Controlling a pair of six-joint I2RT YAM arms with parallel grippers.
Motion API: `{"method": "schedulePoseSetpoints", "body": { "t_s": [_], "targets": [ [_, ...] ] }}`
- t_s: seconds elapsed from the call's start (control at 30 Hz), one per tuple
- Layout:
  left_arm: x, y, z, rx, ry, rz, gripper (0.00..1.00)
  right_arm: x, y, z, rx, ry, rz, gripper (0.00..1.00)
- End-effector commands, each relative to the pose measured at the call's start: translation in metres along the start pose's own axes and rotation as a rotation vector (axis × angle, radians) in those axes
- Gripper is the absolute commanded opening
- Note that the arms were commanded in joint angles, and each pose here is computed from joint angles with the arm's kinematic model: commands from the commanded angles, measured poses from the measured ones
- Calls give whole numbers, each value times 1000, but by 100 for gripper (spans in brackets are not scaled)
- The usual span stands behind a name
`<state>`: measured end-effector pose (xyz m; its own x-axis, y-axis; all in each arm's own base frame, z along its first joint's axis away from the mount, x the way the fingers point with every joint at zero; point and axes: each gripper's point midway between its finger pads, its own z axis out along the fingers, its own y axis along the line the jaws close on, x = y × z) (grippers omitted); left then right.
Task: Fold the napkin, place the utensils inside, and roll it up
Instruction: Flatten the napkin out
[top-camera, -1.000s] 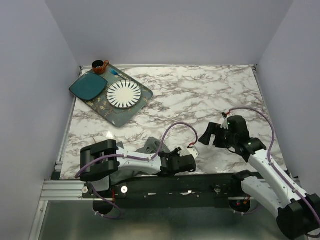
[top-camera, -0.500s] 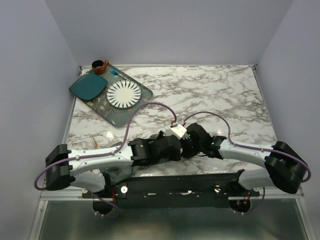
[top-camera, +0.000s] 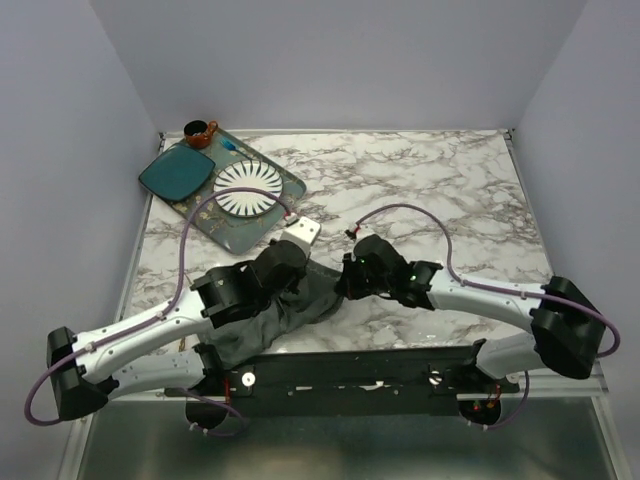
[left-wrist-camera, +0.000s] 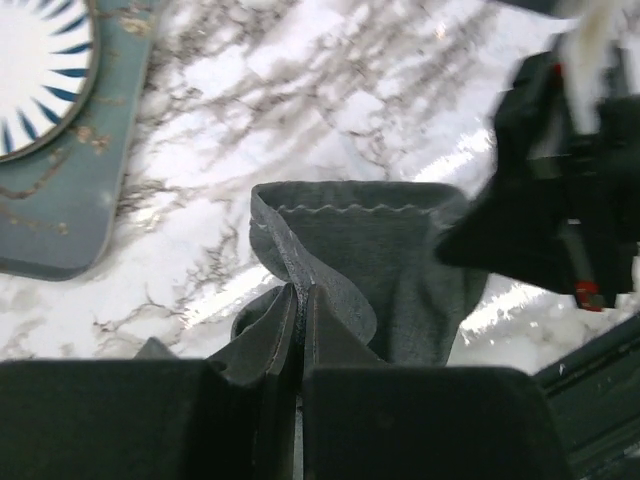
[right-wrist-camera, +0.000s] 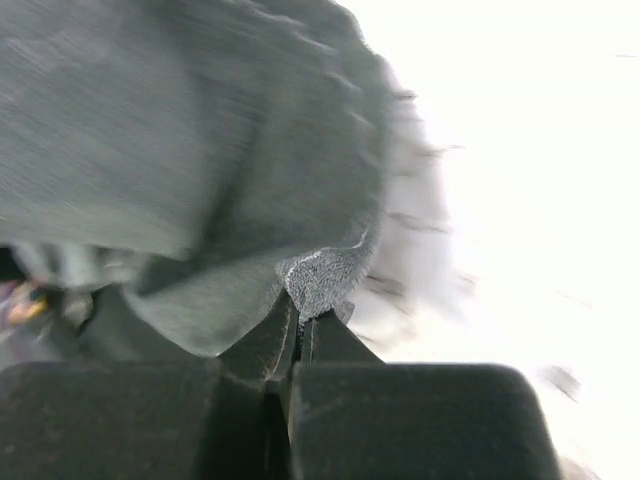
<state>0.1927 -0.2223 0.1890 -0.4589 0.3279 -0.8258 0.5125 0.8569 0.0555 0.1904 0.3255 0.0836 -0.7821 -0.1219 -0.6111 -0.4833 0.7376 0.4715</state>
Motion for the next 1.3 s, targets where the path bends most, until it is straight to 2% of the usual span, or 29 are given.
{"method": "schedulePoseSetpoints", "body": {
  "t_s": [0.0,0.03,0.1,0.17,0.2,0.23,0.27,0.3,0.37,0.4,0.47,0.5,0.63,0.73,0.87,0.93,1.0,1.03,1.07,1.17,1.2,1.23,1.27],
  "targets": [
    [-67,54,-31,-140,-211,-80,0,-42,-86,-80,552,-127,-20,1],
    [-92,62,-40,-150,-295,-110,0,-77,-77,-110,556,-232,-11,1],
    [-140,83,-62,-189,-422,-113,0,-114,-88,-154,635,-333,-67,1],
    [-185,93,-75,-194,-542,-118,0,-166,-73,-211,633,-501,-133,1],
    [-217,98,-96,-193,-622,-101,0,-183,-72,-232,647,-550,-144,1],
    [-235,96,-91,-182,-639,-87,0,-197,-67,-248,653,-583,-172,1],
    [-251,96,-95,-174,-660,-59,0,-227,-48,-284,636,-679,-184,1],
    [-285,105,-123,-186,-741,-74,0,-235,-45,-296,666,-667,-251,1],
    [-311,106,-123,-195,-761,-31,0,-258,-29,-331,672,-729,-280,1],
    [-336,104,-149,-168,-836,-28,0,-274,-14,-364,659,-791,-293,1],
    [-354,96,-157,-128,-865,23,0,-283,2,-390,626,-829,-346,1],
    [-370,89,-181,-73,-928,43,0,-289,13,-416,603,-873,-373,1],
    [-376,64,-214,86,-1006,123,0,-282,40,-446,477,-918,-481,1],
    [-368,59,-230,137,-1022,117,0,-271,52,-461,405,-939,-520,1],
    [-353,60,-244,161,-1043,86,0,-244,81,-476,206,-956,-601,1],
    [-346,61,-241,164,-1036,67,0,-237,83,-479,170,-963,-567,1],
    [-339,65,-221,124,-996,57,0,-233,69,-479,198,-986,-459,1],
    [-338,66,-208,104,-978,59,0,-232,58,-475,241,-982,-414,1],
    [-336,67,-193,85,-947,54,0,-233,34,-476,359,-993,-309,1],
    [-326,74,-114,18,-772,13,0,-224,-16,-441,602,-876,-208,1],
    [-330,84,-103,-8,-742,-16,0,-216,-42,-429,743,-823,-169,1],
    [-314,95,-45,-44,-596,-21,0,-215,-53,-414,809,-769,-158,1],
    [-310,101,-23,-42,-545,-67,0,-211,-65,-404,859,-729,-142,1]
  ]
}}
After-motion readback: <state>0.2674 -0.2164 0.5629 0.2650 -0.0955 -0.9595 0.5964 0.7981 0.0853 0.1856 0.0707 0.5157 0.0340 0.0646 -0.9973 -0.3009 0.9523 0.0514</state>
